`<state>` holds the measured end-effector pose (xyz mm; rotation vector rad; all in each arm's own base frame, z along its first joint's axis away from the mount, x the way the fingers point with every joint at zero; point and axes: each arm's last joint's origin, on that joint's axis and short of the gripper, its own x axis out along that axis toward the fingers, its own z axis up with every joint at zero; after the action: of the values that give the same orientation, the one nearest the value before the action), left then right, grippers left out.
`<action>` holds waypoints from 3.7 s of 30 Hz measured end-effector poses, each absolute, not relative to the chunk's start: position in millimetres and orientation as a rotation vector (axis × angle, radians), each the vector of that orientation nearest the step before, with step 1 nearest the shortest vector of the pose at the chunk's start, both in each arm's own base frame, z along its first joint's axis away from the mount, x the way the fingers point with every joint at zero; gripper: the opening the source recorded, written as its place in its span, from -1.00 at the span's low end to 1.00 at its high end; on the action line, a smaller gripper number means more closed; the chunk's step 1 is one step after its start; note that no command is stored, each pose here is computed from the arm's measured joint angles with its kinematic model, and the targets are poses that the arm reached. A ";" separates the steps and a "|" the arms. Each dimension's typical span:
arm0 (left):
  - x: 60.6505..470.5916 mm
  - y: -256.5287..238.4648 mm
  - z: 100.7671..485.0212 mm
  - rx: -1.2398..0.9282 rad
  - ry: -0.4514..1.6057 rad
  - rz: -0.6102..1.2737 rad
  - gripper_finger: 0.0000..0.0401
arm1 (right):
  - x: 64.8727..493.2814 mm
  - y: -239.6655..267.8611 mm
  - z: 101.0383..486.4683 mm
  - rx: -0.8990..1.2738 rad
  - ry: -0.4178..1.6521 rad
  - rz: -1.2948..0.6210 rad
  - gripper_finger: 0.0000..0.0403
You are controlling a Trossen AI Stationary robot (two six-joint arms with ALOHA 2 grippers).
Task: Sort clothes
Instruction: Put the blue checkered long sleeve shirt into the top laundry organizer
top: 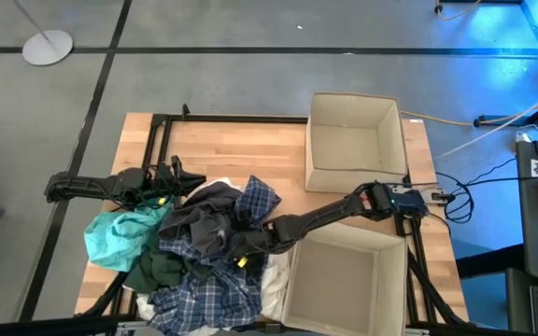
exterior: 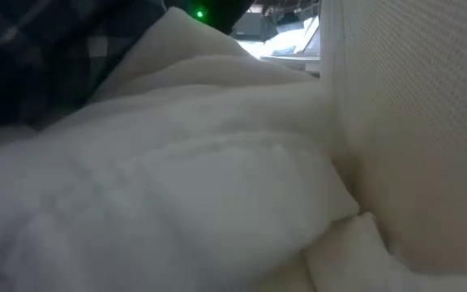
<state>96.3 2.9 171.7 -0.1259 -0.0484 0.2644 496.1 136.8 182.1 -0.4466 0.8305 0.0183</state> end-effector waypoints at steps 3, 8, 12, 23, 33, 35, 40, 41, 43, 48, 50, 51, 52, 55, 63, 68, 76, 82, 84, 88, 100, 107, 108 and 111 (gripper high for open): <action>96.3 2.8 171.7 -0.123 -0.048 0.264 -0.86 | 498.1 135.8 182.9 -0.448 0.809 -0.001 -0.08; 96.3 2.8 171.7 -0.121 -0.048 0.264 -0.86 | 499.9 135.5 183.7 -0.440 0.791 0.009 -0.36; 96.3 2.9 171.7 -0.119 -0.048 0.264 -0.86 | 500.7 133.3 183.9 -0.457 0.788 0.012 -0.47; 96.3 2.9 171.7 -0.110 -0.047 0.264 -0.86 | 487.7 136.2 218.7 -0.492 0.764 0.008 -0.88; 96.3 2.9 171.7 -0.114 -0.048 0.265 -0.86 | 459.3 125.1 293.5 -0.547 0.673 -0.087 -0.93; 96.3 2.9 171.7 -0.114 -0.048 0.266 -0.86 | 451.6 121.8 310.9 -0.552 0.642 -0.127 -0.93; 96.3 2.9 171.9 -0.108 -0.048 0.266 -0.86 | 430.5 114.0 354.8 -0.550 0.548 -0.191 -0.93; 96.3 2.9 171.9 -0.108 -0.048 0.266 -0.86 | 426.4 112.4 363.4 -0.551 0.525 -0.208 -0.93; 96.3 2.9 171.9 -0.108 -0.049 0.266 -0.86 | 418.1 108.8 378.7 -0.566 0.490 -0.237 -0.93; 96.3 2.9 172.0 -0.108 -0.050 0.265 -0.86 | 402.5 97.2 414.7 -0.603 0.375 -0.328 -0.93; 96.3 2.9 172.0 -0.108 -0.051 0.265 -0.86 | 395.4 90.6 430.5 -0.615 0.321 -0.370 -0.93; 96.3 2.9 172.0 -0.108 -0.051 0.265 -0.86 | 392.0 86.9 438.4 -0.623 0.294 -0.393 -0.93; 96.3 2.9 172.0 -0.108 -0.051 0.265 -0.86 | 388.5 82.9 445.7 -0.629 0.270 -0.414 -0.93; 96.3 2.8 172.0 -0.109 -0.051 0.264 -0.86 | 378.6 66.4 466.5 -0.650 0.204 -0.480 -0.93; 96.3 2.8 171.9 -0.111 -0.051 0.264 -0.86 | 344.8 16.3 513.6 -0.703 0.081 -0.660 -0.93; 96.3 2.8 171.8 -0.125 -0.052 0.263 -0.86 | 325.0 -8.0 533.3 -0.784 0.048 -0.746 -0.93; 96.3 2.8 171.9 -0.142 -0.054 0.263 -0.86 | 291.8 -39.1 560.3 -0.892 0.016 -0.865 -0.93; 96.3 2.8 172.0 -0.142 -0.056 0.263 -0.86 | 259.9 -64.3 593.1 -0.972 0.004 -1.014 -0.93; 96.3 2.8 172.1 -0.142 -0.056 0.263 -0.86 | 249.2 -73.6 602.2 -1.002 -0.004 -1.059 -0.93; 96.3 2.9 172.1 -0.153 -0.058 0.263 -0.86 | 226.3 -89.1 619.2 -1.041 -0.009 -1.163 -0.93; 96.3 2.9 172.1 -0.177 -0.062 0.263 -0.86 | 203.1 -136.1 597.6 -0.932 0.418 -1.234 -0.93; 96.3 2.9 172.0 -0.210 -0.065 0.262 -0.86 | 198.7 -160.7 547.8 -0.588 0.654 -1.168 -0.93; 96.3 2.9 172.0 -0.210 -0.065 0.263 -0.86 | 199.1 -161.7 540.4 -0.557 0.697 -1.154 -0.93; 96.3 2.9 172.0 -0.208 -0.065 0.263 -0.86 | 199.9 -162.0 519.6 -0.470 0.807 -1.106 -0.93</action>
<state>96.3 2.9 172.0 -0.2082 -0.0645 0.2627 199.9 -162.0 519.6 -0.4702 0.8069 -1.1062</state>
